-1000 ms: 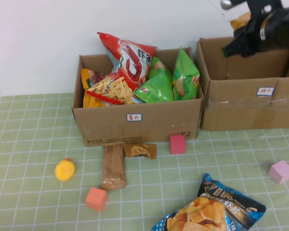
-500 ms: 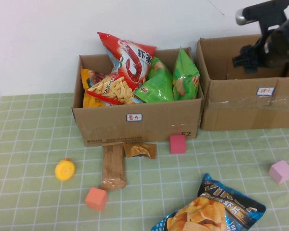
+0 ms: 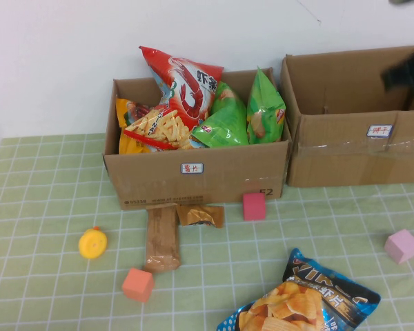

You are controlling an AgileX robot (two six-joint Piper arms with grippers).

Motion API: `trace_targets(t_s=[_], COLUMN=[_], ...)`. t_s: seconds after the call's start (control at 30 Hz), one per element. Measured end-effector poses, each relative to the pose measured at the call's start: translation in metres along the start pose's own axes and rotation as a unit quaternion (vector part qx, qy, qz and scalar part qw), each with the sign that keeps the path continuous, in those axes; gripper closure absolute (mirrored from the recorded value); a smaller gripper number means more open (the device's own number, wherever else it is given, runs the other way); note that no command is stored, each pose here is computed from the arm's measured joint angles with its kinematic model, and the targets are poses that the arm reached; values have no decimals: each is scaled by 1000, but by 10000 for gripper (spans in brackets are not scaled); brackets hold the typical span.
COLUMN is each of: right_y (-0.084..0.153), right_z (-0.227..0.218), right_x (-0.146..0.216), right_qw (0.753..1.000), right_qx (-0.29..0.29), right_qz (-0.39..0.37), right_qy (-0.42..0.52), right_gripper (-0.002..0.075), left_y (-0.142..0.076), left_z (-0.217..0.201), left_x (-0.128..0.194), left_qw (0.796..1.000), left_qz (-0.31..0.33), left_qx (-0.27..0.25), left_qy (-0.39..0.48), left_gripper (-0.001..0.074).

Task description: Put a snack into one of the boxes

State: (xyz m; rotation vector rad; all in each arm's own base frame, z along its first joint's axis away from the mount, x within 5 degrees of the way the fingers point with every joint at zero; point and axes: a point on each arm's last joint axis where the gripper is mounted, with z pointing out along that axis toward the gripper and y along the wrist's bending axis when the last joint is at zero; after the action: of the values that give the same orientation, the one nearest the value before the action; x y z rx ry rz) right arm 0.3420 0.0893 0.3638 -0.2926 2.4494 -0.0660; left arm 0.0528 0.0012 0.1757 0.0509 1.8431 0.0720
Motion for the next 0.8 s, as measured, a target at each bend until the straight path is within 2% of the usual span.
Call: trace_targets(t_s=[0.23,0.37,0.5,0.8], right_y=[22,40,58,122], right_z=[-5,-7,-3,12], right_x=[80,144,181,213], right_qw=[989,966,949,905], right_qx=[-126,-224,-262,-305], right_qz=[-13,-22,-51,-176], right_qy=[73,124,167,237], right_gripper=[727,727,728,728], left_y=[0,0,0,0], left_z=[0,0,0,0], left_x=[0,0,0,0], left_qw=[1000,1000,1000,1000], left_qz=[0,0,1,1], left_qx=[0,0,0,0], left_qy=[0,0,0,1], left_gripper=[737,737,737,737])
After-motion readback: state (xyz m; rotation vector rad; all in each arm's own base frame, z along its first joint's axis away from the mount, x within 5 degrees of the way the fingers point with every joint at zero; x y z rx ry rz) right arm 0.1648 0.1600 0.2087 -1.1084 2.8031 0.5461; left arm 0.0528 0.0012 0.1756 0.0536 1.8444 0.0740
